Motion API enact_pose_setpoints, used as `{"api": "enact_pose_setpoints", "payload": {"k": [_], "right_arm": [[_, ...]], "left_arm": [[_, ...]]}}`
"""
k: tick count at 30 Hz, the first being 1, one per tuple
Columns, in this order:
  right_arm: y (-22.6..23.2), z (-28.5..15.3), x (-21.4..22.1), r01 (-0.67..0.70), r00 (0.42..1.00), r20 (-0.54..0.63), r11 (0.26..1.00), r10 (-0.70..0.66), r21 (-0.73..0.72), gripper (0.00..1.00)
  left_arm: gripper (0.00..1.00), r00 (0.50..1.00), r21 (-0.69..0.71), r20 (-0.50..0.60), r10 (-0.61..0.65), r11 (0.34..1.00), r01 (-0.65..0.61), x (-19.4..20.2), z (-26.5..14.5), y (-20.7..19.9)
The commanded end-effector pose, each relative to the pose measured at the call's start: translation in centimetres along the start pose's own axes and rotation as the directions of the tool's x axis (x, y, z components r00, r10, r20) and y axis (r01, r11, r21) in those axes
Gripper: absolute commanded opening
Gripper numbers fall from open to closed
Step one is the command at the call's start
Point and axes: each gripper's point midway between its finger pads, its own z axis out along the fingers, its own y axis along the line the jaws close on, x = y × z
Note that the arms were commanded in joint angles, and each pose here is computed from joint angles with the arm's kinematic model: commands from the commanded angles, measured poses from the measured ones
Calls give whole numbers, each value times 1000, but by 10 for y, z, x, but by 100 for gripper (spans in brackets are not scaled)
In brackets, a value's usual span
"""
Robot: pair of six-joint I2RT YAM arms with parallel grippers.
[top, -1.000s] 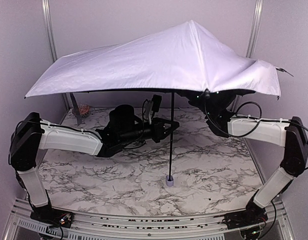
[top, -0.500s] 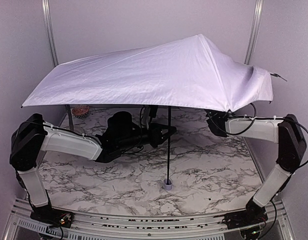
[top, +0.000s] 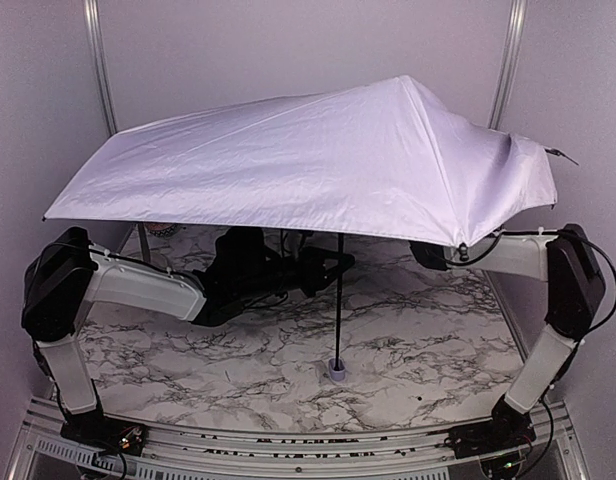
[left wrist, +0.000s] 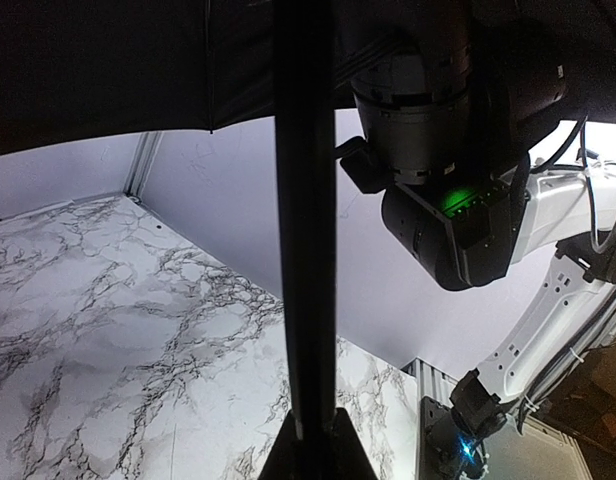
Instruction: Put away the umbrella
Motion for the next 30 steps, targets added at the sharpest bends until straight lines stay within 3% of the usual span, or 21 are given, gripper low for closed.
{"api": "enact_pose_setpoints", "payload": {"k": [1,3,15,21,25,27,30], "right_arm": [[17,9,-8,20,1000,6,998,-19,-63,48],[14,10,-5,10,1000,-1,998,-10,-60,43],[6,9,0,-8,1000,-14,999,8,-34,36],[3,9,2,-14,1000,-22,1000,14,-21,25],[2,8,2,-15,1000,-23,1000,14,-14,24],[3,8,1,-13,1000,-21,1000,13,-12,19],[2,8,2,-14,1000,-24,1000,14,-5,4]], "left_arm": [[0,994,77,102,42,996,-50,-33,3,-21],[0,994,80,102,43,995,-52,-34,3,-21],[0,994,80,100,50,995,-58,-35,4,-22],[0,994,81,98,48,995,-56,-34,4,-22],[0,994,81,99,49,995,-57,-35,4,-22],[0,994,81,99,49,995,-57,-35,4,-22],[0,994,80,98,48,995,-56,-34,4,-22]]}}
